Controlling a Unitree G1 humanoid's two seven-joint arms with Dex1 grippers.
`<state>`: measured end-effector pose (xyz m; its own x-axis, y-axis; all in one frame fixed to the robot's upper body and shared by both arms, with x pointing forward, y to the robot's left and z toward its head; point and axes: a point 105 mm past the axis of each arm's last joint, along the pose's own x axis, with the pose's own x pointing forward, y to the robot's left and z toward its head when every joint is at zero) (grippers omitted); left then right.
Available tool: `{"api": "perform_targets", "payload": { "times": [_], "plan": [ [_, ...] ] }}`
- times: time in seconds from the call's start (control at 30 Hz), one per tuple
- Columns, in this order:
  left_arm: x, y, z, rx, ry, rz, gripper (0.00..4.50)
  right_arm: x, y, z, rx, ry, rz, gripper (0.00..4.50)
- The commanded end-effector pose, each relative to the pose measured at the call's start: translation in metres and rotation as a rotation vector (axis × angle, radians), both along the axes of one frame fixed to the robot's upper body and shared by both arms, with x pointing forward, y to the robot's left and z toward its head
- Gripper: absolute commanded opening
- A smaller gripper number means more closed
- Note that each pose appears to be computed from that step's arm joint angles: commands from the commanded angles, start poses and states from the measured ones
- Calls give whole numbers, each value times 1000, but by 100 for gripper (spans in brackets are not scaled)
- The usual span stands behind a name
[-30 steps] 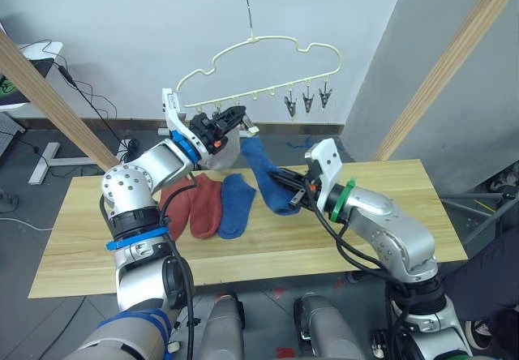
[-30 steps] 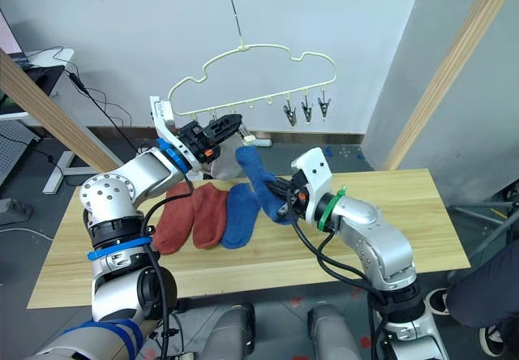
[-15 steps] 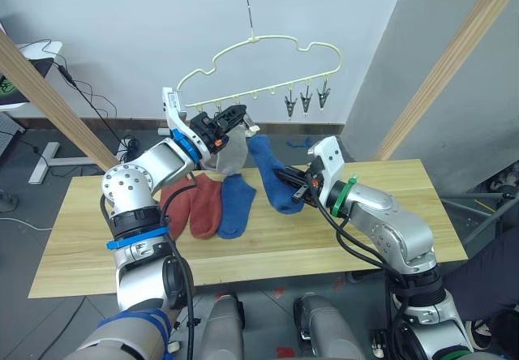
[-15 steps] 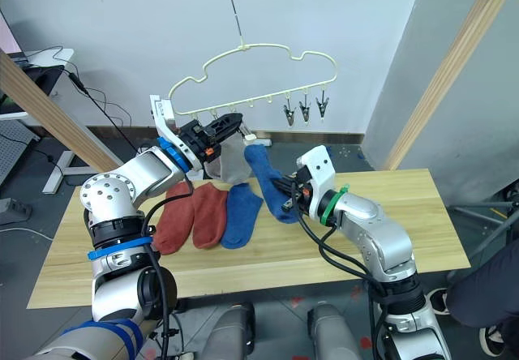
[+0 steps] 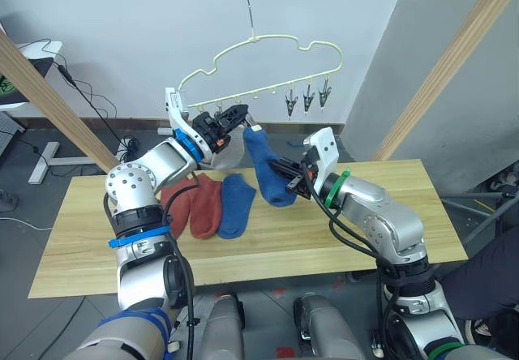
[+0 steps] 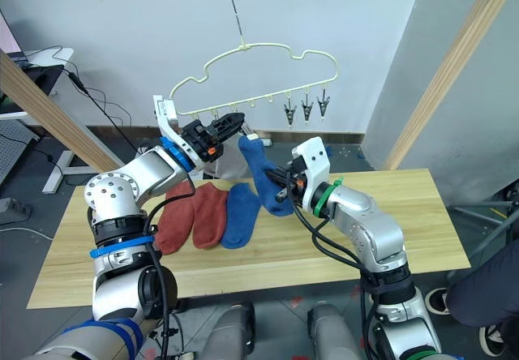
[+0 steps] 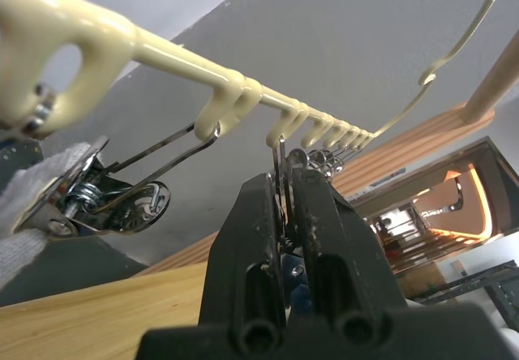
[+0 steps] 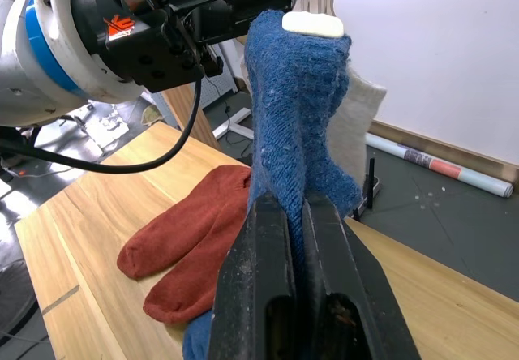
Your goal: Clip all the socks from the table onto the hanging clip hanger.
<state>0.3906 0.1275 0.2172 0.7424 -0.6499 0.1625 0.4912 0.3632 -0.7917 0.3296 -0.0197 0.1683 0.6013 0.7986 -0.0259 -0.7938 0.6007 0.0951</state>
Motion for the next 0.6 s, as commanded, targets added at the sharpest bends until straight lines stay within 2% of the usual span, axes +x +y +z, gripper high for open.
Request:
{"api": "perform_targets", "payload": {
  "times": [0.03,0.37,0.6],
  "plan": [
    [-2,-3,15,-9,-54,-23,0,0,2,17,38,-45,8,5],
    [-4,-6,22,31,-123,-16,0,5,4,10,23,-4,-5,5],
    [-5,-4,21,22,-127,-14,226,5,3,10,29,1,-12,0]
  ]
}}
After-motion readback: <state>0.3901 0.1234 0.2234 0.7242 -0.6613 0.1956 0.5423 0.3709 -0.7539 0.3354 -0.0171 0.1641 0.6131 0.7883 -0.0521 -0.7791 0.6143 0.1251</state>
